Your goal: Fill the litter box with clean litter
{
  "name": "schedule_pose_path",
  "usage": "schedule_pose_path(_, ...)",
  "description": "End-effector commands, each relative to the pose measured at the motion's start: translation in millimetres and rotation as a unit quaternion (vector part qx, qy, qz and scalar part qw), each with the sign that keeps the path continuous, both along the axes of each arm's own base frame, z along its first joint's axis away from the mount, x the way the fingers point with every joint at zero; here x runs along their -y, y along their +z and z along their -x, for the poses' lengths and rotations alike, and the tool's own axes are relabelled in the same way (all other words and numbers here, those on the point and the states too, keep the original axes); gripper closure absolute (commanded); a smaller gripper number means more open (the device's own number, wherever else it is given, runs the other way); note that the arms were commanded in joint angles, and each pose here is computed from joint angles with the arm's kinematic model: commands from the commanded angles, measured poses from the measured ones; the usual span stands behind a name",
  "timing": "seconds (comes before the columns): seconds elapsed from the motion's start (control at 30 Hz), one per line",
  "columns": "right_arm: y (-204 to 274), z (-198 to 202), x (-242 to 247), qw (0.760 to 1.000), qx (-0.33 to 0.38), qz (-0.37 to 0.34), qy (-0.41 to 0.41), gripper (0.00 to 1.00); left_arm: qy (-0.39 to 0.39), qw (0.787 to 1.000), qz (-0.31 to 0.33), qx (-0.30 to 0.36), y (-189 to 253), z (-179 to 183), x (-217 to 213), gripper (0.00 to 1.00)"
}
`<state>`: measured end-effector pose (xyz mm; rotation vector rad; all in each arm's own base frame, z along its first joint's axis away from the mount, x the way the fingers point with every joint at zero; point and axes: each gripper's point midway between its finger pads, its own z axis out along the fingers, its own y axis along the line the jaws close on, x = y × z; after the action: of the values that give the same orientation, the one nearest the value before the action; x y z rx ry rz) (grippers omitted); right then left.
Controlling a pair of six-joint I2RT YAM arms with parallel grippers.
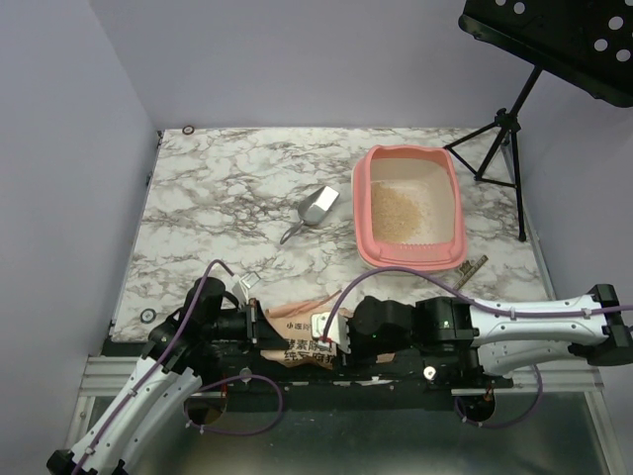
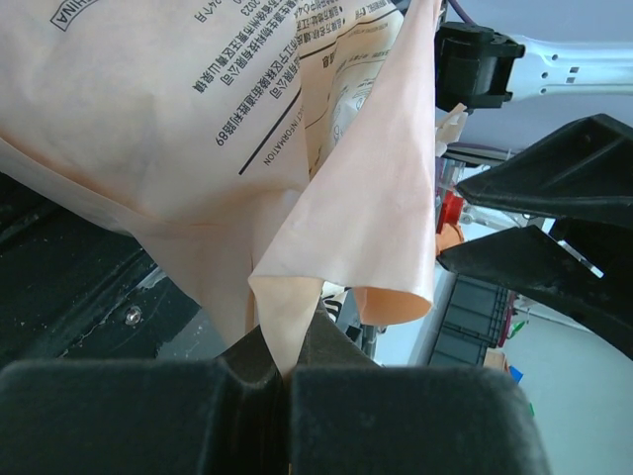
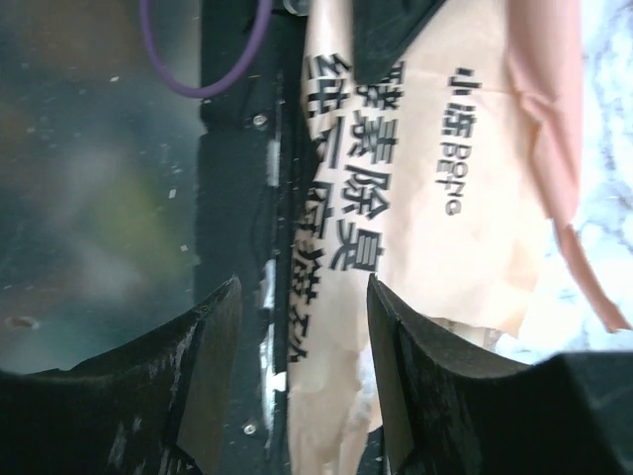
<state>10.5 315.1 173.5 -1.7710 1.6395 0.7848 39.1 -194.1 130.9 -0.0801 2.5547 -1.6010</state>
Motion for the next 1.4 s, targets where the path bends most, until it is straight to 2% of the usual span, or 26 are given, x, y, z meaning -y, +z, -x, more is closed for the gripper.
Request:
schedule_pose_path(0.0,-5,-23,-11,0.997,0.064,-0.010,-0.031,0.39,0.012,1.000,0.005,0.001,4,-6,2,1.00)
schedule_pose_path(0.43,-33,-4,-9,0.999,0.025,0.015,-0.025,0.39,0.050,0.999,-0.016,0.006,4,-15,-4,1.00)
schedule_pose_path(0.83,-81,-17,3,0.995,0.047,0.070,-0.058,0.41,0.062,0.998,-0.013,0.003,6,-19,-3,1.00)
schedule_pose_path(0.9,-87,-20,6,0.993,0.054,0.079,-0.064,0.45,0.062,0.998,-0.015,0.002,4,-20,-2,1.00)
schedule_pose_path(0.93,-89,-21,8,0.993,0.058,0.084,-0.066,0.51,0.061,0.998,-0.014,0.003,5,-20,-2,1.00)
schedule_pose_path(1.0,-92,-27,9,0.990,0.068,0.093,-0.080,0.70,0.061,0.998,-0.012,0.004,7,-22,-1,1.00)
schedule_pose_path(1.07,-93,-33,10,0.988,0.079,0.098,-0.095,0.96,0.059,0.998,-0.003,0.021,16,-25,1,1.00)
schedule_pose_path(1.1,-92,-35,11,0.987,0.083,0.100,-0.100,1.00,0.061,0.998,-0.001,0.031,20,-27,2,1.00)
schedule_pose_path(1.17,-87,-36,10,0.987,0.085,0.094,-0.100,1.00,0.072,0.995,-0.007,0.072,35,-38,0,1.00)
schedule_pose_path(1.2,-84,-36,10,0.987,0.086,0.090,-0.100,1.00,0.081,0.992,-0.020,0.097,44,-45,-3,0.97)
schedule_pose_path(1.27,-75,-38,10,0.989,0.081,0.075,-0.100,1.00,0.104,0.981,-0.053,0.154,64,-60,-12,0.93)
schedule_pose_path(1.37,-57,-45,10,0.991,0.080,0.052,-0.096,1.00,0.115,0.961,-0.099,0.230,92,-81,-23,0.93)
